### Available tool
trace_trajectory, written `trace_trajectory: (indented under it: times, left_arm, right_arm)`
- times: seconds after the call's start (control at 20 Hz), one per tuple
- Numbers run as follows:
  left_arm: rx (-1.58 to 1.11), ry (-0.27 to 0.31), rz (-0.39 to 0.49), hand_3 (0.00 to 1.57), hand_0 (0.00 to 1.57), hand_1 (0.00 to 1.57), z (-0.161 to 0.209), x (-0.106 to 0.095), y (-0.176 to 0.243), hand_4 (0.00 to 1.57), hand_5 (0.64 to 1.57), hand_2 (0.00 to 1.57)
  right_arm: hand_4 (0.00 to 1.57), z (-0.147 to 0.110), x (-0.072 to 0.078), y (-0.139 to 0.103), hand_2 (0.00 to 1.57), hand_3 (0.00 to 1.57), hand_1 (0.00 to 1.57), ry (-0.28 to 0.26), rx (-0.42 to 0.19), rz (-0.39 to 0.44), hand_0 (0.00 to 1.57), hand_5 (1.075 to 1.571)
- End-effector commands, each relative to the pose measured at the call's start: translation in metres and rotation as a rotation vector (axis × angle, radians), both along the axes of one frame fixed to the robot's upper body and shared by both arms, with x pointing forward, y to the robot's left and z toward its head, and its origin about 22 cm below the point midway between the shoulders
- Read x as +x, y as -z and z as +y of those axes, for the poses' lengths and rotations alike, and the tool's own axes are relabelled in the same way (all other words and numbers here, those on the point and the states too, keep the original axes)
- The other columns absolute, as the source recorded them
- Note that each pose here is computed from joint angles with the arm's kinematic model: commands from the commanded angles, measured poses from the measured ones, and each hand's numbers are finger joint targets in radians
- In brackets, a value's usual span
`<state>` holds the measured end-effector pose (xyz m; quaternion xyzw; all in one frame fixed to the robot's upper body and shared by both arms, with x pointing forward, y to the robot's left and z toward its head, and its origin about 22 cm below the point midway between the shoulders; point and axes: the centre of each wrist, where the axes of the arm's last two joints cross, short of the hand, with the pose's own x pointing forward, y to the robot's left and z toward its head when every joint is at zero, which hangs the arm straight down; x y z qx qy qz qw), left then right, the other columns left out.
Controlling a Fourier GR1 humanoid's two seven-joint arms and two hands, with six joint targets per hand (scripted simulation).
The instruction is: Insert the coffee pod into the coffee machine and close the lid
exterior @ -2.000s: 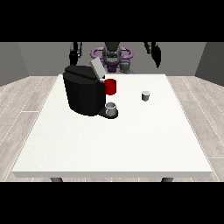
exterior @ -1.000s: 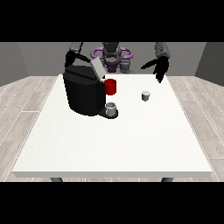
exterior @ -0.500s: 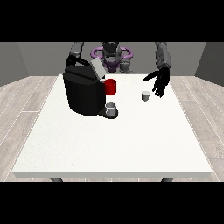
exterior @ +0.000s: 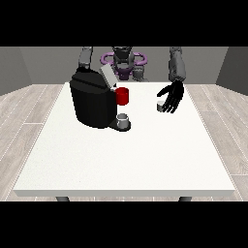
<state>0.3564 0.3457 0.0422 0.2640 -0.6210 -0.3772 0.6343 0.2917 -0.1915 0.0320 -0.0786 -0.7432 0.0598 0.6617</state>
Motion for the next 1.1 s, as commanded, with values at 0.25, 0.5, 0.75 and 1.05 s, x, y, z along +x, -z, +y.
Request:
trace_trajectory:
  times: [0.25,0.5,0.75,1.05]
  left_arm:
    - [0.233,0.046,-0.075,0.87,0.94,0.94,-0.007,0.013,0.003,0.43,1.571,1.04]
    - [0.359,0.076,0.047,0.88,0.87,0.87,-0.021,0.011,0.021,0.34,1.571,1.02]
    - [0.385,0.078,0.09,0.85,0.79,0.79,-0.008,0.019,0.016,0.39,1.571,0.96]
    - [0.37,0.112,0.049,1.01,1.04,1.04,-0.002,0.03,0.003,0.4,1.571,1.12]
  right_arm:
    - [0.0,0.011,0.009,0.003,0.0,0.0,0.0,-0.006,-0.028,0.004,0.0,1.571]
    - [0.0,0.011,0.009,0.013,0.0,0.0,0.0,-0.037,0.016,0.029,0.0,1.571]
    - [0.0,0.013,0.001,0.027,0.0,0.0,0.0,-0.05,0.004,0.045,0.0,1.571]
    - [0.0,0.008,0.014,0.02,0.0,0.0,0.0,-0.008,0.016,0.043,0.0,1.571]
